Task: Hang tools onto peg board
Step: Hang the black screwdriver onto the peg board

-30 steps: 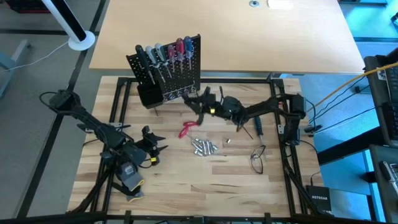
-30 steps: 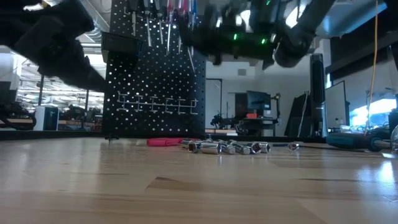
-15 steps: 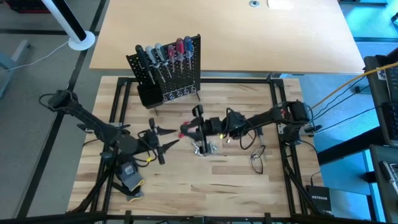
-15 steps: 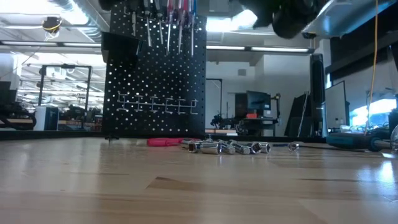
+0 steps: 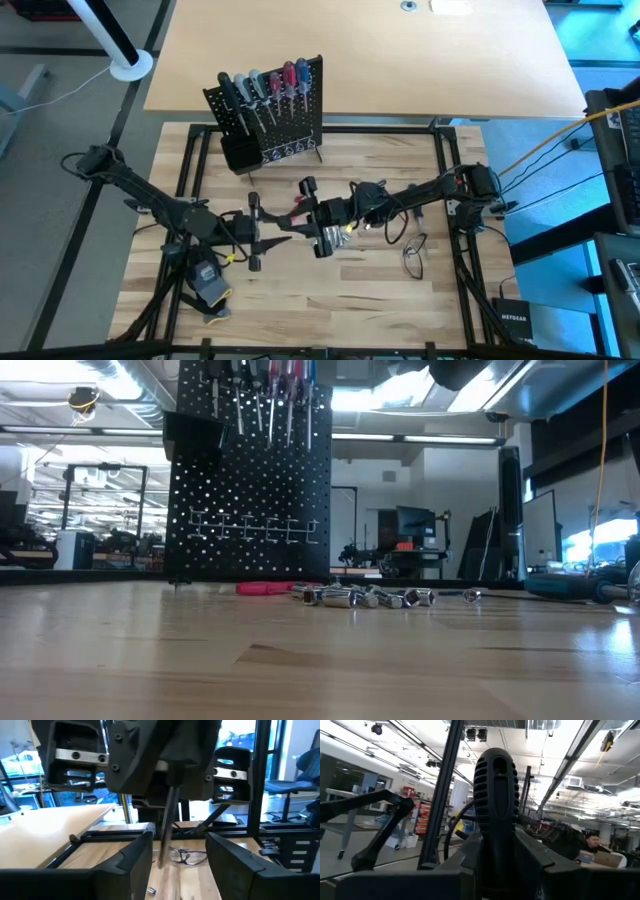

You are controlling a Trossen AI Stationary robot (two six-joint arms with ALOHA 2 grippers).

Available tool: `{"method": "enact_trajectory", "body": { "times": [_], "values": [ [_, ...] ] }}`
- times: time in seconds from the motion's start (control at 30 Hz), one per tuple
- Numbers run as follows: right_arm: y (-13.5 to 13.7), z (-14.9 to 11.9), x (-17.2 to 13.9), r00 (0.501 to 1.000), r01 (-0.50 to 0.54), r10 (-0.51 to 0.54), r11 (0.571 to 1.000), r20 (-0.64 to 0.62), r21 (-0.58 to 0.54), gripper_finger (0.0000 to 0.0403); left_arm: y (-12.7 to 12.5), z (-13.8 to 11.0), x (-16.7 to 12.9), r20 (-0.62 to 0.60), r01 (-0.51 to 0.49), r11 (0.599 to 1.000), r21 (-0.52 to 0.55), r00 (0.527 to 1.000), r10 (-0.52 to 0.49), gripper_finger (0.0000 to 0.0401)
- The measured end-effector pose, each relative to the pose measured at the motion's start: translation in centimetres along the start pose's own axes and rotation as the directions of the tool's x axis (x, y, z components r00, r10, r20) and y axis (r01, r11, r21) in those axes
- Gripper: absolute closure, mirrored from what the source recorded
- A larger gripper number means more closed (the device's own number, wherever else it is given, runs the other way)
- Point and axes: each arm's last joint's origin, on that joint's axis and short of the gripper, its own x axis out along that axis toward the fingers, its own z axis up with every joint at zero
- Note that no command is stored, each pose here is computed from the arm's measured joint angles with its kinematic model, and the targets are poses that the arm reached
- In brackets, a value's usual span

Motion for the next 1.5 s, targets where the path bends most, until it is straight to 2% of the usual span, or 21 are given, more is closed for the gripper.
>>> {"method": "enact_trajectory", "body": {
  "times": [0.17, 0.5, 0.7, 0.9, 1.17, 1.33, 1.5],
  "values": [
    [0.0, 0.0, 0.0, 1.000, 0.001, -0.001, 1.000, 0.002, -0.001, 0.0325, 0.5, 0.0, 0.3, 0.001, -0.022, 1.000, 0.001, 1.000, 0.022, 0.0261],
    [0.0, -0.1, 0.0, 1.000, -0.004, 0.004, 1.000, -0.007, 0.008, 0.0325, 0.6, -0.3, 0.4, -0.024, -0.029, 0.999, 0.020, 0.999, 0.030, 0.0391],
    [0.0, -0.4, 0.0, 0.999, -0.003, 0.003, 1.000, -0.045, 0.014, 0.0325, 0.5, 0.0, -1.1, -0.075, -0.041, 0.998, 0.048, 0.996, 0.045, 0.0395],
    [0.0, -0.7, 0.0, 0.997, 0.016, -0.015, 1.000, -0.079, 0.012, 0.0325, 1.1, 0.6, -3.1, -0.131, -0.042, 0.999, 0.008, 0.991, 0.043, 0.0397],
    [-0.1, -1.1, 0.0, 0.991, 0.038, -0.038, 0.999, -0.125, -0.002, 0.0325, 1.5, 0.7, -3.8, -0.153, -0.042, 0.999, -0.003, 0.987, 0.041, 0.0396],
    [-0.1, -1.2, -0.1, 0.990, 0.053, -0.053, 0.999, -0.132, -0.006, 0.0325, 1.5, 0.7, -3.8, -0.158, -0.048, 0.999, -0.009, 0.986, 0.046, 0.0373],
    [-0.2, -1.6, -0.3, 0.969, 0.113, -0.113, 0.994, -0.221, -0.014, 0.0325, 1.8, 1.2, -4.1, -0.136, -0.054, 0.998, -0.033, 0.989, 0.049, 0.0331]
  ]
}}
